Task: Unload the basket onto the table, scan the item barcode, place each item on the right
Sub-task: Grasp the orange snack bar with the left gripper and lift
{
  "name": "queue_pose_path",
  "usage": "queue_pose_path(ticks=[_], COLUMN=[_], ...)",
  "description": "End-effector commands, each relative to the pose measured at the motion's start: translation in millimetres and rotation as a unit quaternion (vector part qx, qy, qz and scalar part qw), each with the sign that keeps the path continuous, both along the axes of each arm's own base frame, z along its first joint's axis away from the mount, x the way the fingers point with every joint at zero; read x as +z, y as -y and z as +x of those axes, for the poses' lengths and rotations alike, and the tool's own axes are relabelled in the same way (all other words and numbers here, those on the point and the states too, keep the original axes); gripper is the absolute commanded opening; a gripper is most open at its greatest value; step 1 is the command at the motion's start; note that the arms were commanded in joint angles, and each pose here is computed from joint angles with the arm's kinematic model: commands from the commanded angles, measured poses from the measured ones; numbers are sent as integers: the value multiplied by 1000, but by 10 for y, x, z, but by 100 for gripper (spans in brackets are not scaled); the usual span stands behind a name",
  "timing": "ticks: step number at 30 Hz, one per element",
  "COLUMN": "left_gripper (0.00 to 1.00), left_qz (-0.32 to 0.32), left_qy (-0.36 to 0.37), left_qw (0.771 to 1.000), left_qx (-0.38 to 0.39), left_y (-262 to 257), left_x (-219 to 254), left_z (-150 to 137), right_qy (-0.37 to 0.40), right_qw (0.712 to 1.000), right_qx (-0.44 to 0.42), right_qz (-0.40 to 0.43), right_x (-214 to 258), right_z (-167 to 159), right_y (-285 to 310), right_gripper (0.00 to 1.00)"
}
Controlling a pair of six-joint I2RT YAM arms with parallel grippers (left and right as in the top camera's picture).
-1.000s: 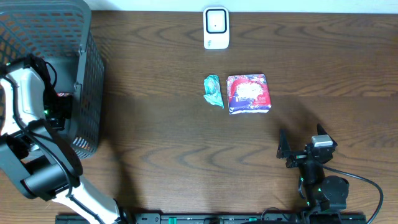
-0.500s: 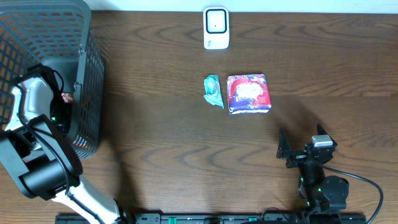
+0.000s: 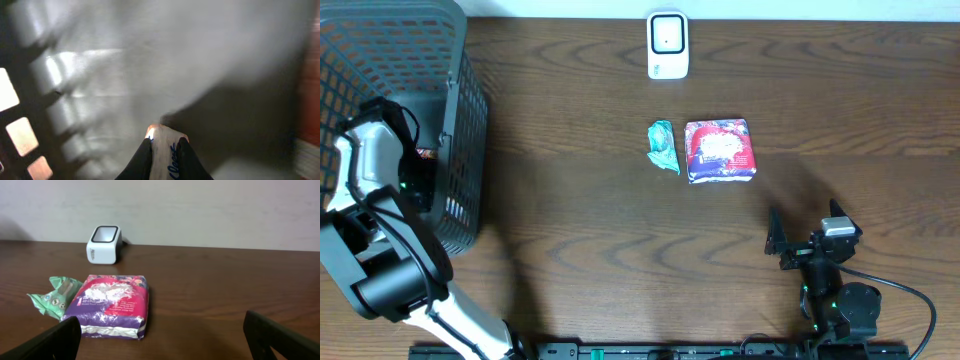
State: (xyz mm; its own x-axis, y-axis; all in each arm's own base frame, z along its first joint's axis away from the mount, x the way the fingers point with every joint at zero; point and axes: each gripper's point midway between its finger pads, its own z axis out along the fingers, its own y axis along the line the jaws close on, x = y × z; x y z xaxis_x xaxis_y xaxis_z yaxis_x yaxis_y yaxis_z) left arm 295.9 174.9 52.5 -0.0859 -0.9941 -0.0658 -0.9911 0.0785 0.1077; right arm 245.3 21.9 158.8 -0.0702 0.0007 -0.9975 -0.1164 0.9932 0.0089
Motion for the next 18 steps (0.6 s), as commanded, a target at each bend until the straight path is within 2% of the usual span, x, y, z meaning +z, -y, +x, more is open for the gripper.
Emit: queue_pose_path(ticks=[1,5,9,18], left_gripper=[7,7,7,7], left_qz=[29,76,129,229], left_qy=[86,172,269,439], left_qw=[996,982,954,866], left_qx=[-14,-15,-17,-65], left_y=[-88,-144,-145,126], left_x=[571,1180,1842,3133], left_z=[244,351,351,105], right_qy=[0,0,0,0], right_qw=[1000,1000,1000,1000], right_qx=[2,2,2,2], right_qz=[-6,-6,-6,-6], right_x=[-11,-11,-11,-11], right_z=[-2,-2,-2,-2], right_y=[-14,-14,-14,-14], right_gripper=[99,99,99,99])
